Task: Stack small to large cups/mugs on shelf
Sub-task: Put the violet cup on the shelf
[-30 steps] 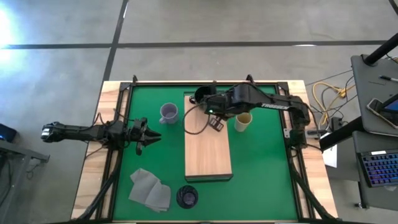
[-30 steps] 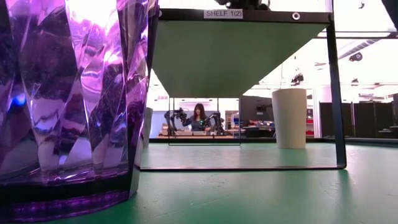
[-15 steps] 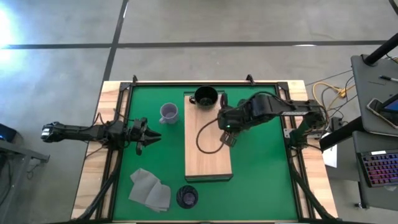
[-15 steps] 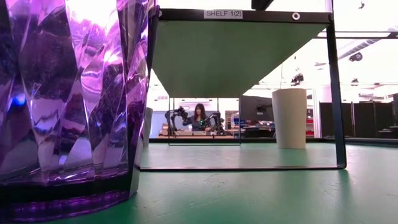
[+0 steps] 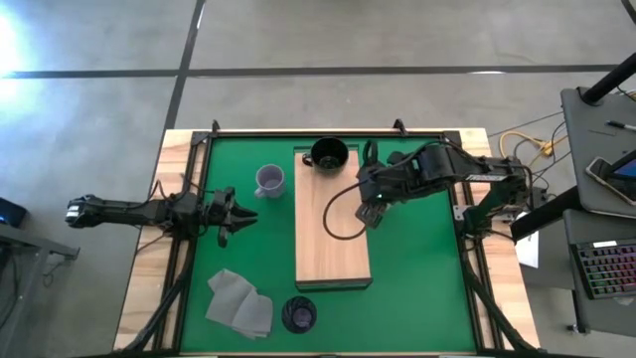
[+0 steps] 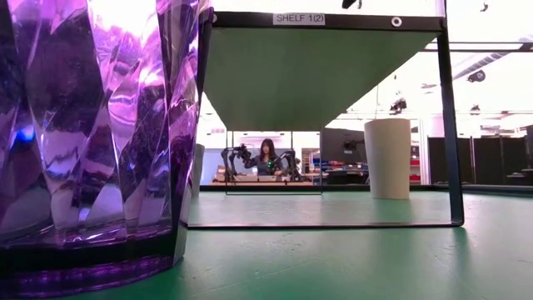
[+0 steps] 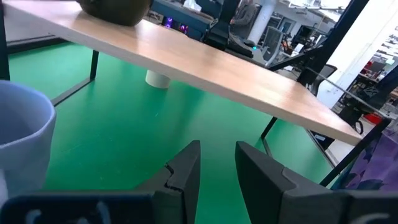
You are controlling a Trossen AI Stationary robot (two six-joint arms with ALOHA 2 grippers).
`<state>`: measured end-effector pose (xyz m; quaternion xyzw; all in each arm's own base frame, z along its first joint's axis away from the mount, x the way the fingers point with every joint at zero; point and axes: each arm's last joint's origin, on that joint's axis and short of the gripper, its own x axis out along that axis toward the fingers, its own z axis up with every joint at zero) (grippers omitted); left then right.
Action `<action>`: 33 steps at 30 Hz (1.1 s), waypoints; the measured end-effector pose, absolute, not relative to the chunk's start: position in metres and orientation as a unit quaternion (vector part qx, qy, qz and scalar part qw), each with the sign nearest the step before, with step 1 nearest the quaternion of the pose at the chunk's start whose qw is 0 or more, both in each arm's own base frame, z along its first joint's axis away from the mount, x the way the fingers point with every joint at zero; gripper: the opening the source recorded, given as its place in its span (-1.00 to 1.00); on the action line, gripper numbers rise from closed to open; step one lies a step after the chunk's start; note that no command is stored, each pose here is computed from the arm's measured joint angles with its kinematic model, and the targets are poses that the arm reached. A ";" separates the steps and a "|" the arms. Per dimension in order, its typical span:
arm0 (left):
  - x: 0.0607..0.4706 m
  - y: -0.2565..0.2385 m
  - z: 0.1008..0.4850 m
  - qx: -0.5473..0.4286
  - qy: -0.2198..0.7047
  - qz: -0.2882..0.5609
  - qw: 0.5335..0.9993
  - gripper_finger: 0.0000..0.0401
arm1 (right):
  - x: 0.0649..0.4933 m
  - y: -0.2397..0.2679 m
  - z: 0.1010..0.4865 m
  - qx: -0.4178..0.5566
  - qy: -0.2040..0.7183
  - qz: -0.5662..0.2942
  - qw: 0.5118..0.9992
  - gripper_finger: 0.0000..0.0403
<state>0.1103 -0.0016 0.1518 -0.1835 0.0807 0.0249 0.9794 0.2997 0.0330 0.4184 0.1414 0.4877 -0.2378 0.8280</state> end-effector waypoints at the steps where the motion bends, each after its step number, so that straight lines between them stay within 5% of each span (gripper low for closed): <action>1: 0.110 -0.001 0.153 -0.185 0.076 0.027 0.980 -0.57 | 0.300 0.033 0.419 0.142 0.486 -0.238 0.829 -0.18; 8: 0.112 -0.001 0.175 -0.292 -0.043 0.010 0.955 -0.57 | 0.301 0.031 0.420 0.160 0.463 -0.271 0.829 -0.24; 23: 0.084 0.005 0.238 -0.300 -0.393 -0.011 0.869 -0.57 | 0.301 0.030 0.420 0.219 0.428 -0.323 0.815 -0.28; 28: 0.096 0.005 0.257 -0.282 -0.272 0.040 0.919 -0.57 | 0.301 0.029 0.421 0.213 0.415 -0.339 0.817 -0.29; 33: 0.103 0.011 0.271 -0.302 -0.014 0.245 0.921 -0.57 | 0.299 0.021 0.424 0.188 0.386 -0.381 0.819 -0.26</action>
